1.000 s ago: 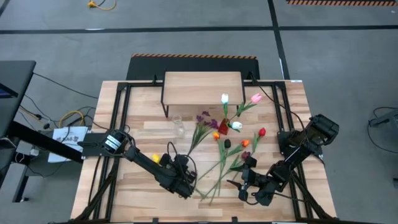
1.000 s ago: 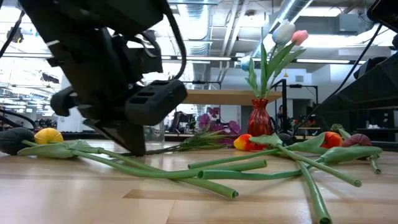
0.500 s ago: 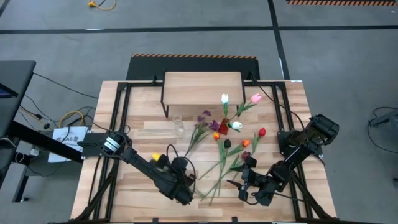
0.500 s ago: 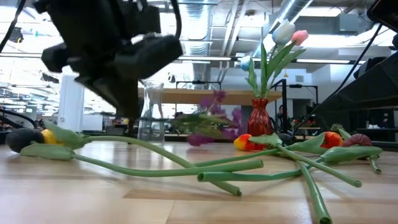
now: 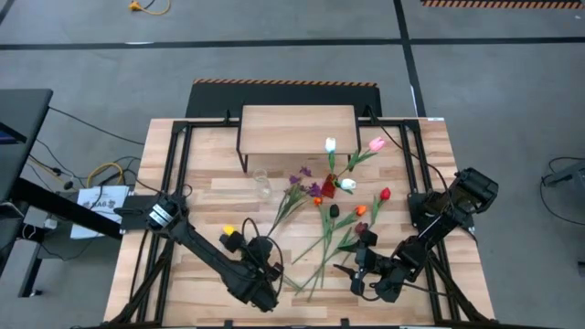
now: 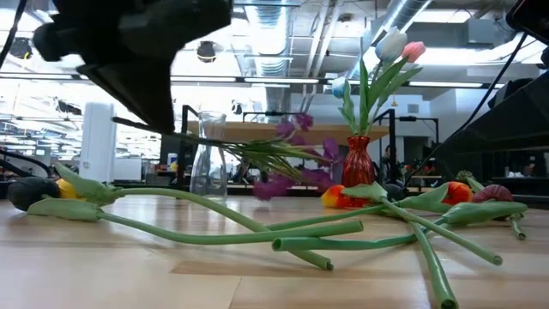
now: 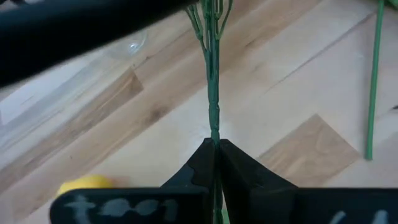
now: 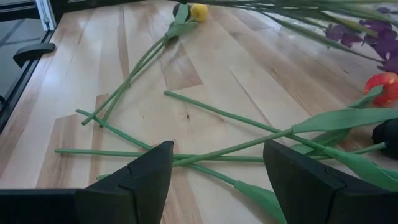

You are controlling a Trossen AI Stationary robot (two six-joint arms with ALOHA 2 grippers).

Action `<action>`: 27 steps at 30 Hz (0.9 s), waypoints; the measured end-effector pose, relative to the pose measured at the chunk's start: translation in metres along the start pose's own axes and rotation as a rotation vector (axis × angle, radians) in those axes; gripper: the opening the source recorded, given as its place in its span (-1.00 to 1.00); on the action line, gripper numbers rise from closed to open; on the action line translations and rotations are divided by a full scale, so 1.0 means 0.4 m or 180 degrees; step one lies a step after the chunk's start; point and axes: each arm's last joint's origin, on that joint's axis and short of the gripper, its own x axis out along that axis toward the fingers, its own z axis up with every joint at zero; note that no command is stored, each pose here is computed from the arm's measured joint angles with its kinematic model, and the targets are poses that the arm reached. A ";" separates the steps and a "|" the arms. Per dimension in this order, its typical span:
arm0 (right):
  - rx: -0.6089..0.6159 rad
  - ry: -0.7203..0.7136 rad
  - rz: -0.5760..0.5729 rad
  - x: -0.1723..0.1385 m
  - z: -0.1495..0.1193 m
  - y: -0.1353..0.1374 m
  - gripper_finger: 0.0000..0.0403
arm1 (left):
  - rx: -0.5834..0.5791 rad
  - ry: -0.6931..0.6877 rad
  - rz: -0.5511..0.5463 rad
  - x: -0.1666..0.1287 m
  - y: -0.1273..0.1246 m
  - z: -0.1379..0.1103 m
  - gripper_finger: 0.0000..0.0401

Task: Pick and place flowers into a vace then onto a shelf
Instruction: Put the purple flowers into the red flower vase

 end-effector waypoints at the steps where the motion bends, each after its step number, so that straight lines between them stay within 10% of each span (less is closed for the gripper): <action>1: 0.0003 0.0001 0.0001 0.000 0.000 0.000 0.21 | -0.0015 -0.0009 0.0010 -0.005 0.003 -0.006 -1.00; 15: 0.0065 -0.0029 0.0034 0.000 0.003 0.003 0.21 | -0.0266 -0.0196 -0.0036 -0.080 0.030 -0.075 -1.00; 27: 0.0084 0.0064 0.0149 0.000 0.002 0.007 0.21 | -0.0348 -0.0997 -0.0737 -0.232 0.023 -0.047 -1.00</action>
